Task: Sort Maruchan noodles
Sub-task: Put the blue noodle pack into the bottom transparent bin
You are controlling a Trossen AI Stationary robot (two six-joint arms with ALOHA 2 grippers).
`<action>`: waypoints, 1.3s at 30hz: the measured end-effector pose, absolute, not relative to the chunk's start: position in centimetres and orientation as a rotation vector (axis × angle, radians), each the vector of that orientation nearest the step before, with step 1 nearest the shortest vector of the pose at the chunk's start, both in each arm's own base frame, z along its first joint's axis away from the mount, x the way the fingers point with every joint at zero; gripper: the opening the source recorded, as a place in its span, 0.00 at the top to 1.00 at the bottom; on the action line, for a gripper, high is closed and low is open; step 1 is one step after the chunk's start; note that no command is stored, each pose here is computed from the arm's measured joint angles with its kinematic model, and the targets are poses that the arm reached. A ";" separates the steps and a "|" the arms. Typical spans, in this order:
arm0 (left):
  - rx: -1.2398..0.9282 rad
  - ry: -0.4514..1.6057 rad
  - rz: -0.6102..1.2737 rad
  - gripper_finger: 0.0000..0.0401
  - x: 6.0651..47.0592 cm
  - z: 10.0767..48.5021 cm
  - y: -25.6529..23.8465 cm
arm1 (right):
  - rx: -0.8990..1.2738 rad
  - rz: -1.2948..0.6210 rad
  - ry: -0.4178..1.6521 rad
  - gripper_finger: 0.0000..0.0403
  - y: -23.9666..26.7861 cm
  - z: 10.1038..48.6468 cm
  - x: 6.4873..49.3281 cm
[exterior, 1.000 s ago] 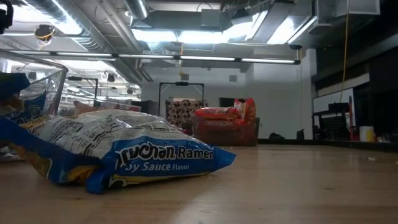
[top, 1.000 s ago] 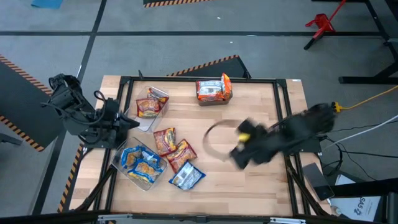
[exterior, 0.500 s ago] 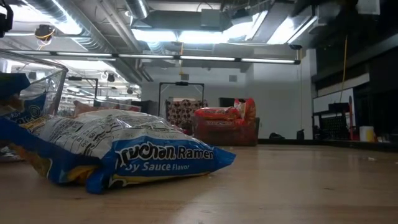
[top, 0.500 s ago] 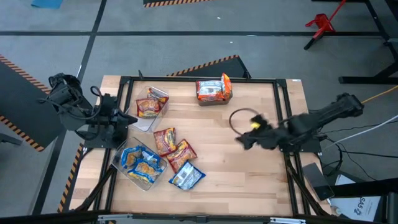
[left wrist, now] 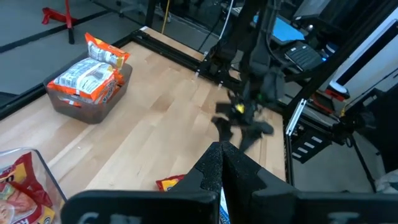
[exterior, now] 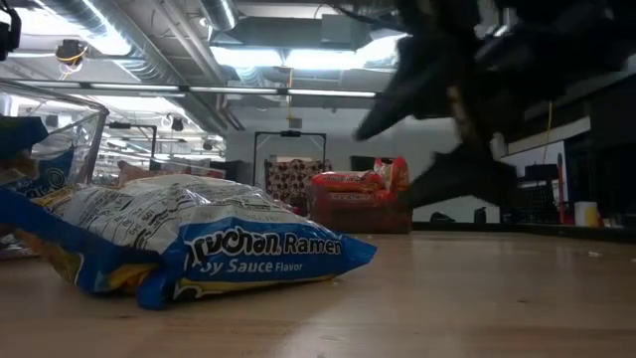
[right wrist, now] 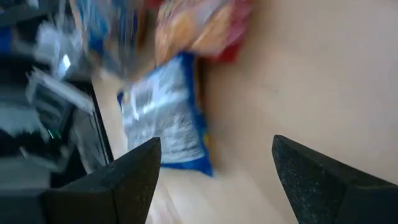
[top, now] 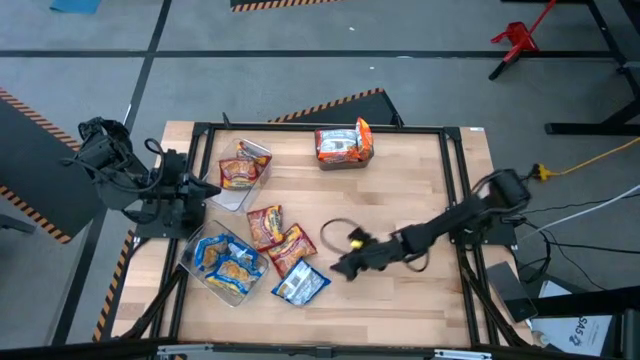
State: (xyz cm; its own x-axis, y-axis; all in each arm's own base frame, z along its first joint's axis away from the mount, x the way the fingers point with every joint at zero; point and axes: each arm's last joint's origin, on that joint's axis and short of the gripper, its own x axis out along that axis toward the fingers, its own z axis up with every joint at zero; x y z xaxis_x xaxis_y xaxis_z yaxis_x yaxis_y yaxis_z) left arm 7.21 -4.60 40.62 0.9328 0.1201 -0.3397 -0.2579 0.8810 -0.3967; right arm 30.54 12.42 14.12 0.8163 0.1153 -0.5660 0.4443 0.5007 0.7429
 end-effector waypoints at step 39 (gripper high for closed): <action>-0.429 0.327 0.204 1.00 7.2 40.5 -4.5 | 0.827 -0.168 0.910 0.97 15.8 12.2 40.7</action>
